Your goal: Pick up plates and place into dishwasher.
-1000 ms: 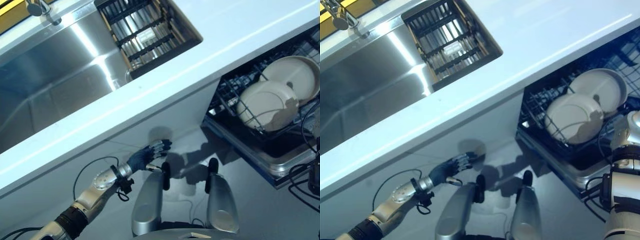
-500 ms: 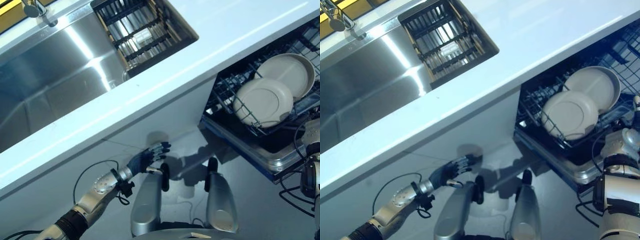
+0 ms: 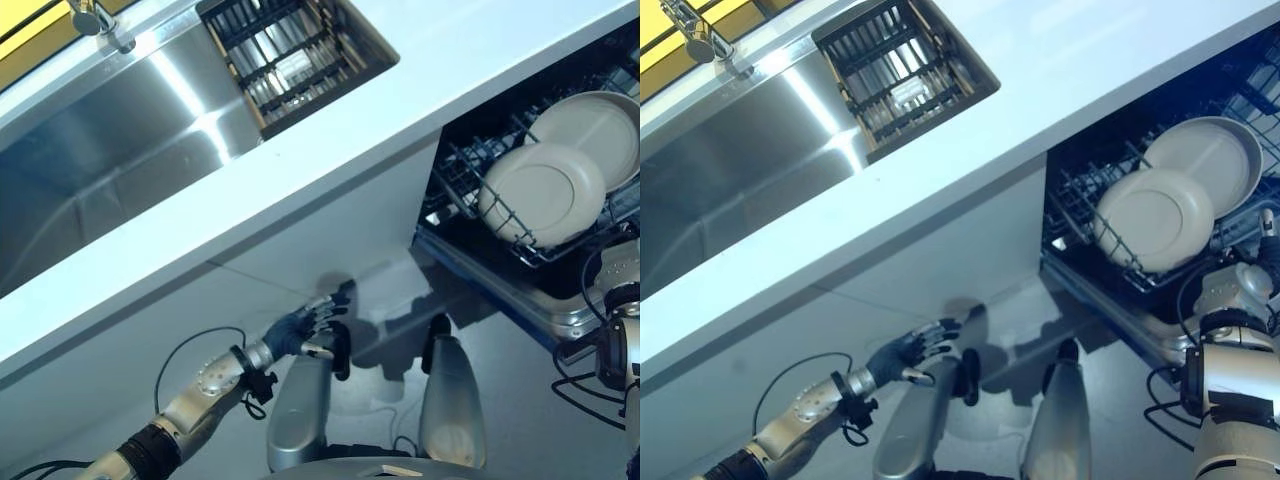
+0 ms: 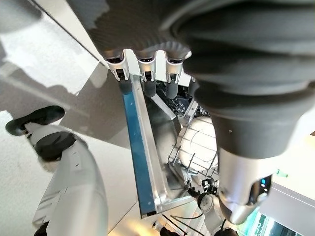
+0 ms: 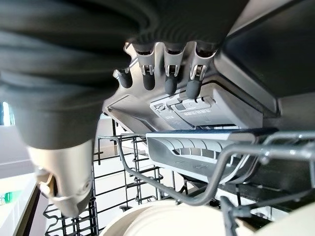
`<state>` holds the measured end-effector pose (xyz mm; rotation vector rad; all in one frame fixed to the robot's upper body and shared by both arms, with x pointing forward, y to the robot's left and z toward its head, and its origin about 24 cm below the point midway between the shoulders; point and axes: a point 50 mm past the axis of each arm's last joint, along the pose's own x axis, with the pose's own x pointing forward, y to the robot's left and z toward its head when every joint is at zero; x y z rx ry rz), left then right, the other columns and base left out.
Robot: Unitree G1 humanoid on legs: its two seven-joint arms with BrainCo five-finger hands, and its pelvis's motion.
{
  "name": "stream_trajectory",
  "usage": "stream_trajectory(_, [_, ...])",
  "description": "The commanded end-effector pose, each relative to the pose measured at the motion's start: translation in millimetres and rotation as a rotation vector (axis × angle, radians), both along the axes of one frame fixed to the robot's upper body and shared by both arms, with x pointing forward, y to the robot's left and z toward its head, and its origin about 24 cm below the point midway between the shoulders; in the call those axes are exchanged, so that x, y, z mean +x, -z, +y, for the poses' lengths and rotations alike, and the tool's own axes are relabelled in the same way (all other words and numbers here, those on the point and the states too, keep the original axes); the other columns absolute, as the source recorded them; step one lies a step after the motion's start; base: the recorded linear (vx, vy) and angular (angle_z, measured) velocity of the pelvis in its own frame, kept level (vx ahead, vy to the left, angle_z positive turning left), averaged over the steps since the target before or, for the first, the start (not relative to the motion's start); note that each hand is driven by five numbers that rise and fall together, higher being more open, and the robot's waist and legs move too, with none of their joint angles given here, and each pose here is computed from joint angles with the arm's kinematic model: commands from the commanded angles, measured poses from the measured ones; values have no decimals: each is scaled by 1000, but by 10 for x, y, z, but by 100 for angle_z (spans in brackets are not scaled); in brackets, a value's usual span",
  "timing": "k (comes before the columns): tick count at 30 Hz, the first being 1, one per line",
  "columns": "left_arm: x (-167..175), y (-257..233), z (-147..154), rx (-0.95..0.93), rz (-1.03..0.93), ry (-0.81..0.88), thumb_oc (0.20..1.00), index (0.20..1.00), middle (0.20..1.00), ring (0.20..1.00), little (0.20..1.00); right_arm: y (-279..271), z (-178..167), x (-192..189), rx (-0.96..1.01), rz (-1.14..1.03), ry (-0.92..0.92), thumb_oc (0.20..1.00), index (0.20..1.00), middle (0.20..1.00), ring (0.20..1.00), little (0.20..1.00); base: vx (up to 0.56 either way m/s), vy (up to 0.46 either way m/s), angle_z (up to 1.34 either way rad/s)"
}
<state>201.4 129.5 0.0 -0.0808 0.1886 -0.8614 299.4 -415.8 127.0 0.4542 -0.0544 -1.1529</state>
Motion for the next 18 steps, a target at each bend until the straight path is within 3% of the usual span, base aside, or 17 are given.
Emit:
stream_trajectory(1, [-74,-141,-109,-74,-70,18,1000,1000,1000,1000,1000,-82,13,74,5,-71,-108,1000,1000,1000,1000,1000,0,0,0])
stream_trajectory(6, [-74,-151,-123,-80,-67,18,1000,1000,1000,1000,1000,-24,126,181,58,-138,-261,1000,1000,1000,1000,1000,1,18,3])
stream_trajectory(18, [-55,-196,-152,-72,-58,38,1000,1000,1000,1000,1000,-162,171,279,193,-331,-261,1000,1000,1000,1000,1000,-2,-1,4])
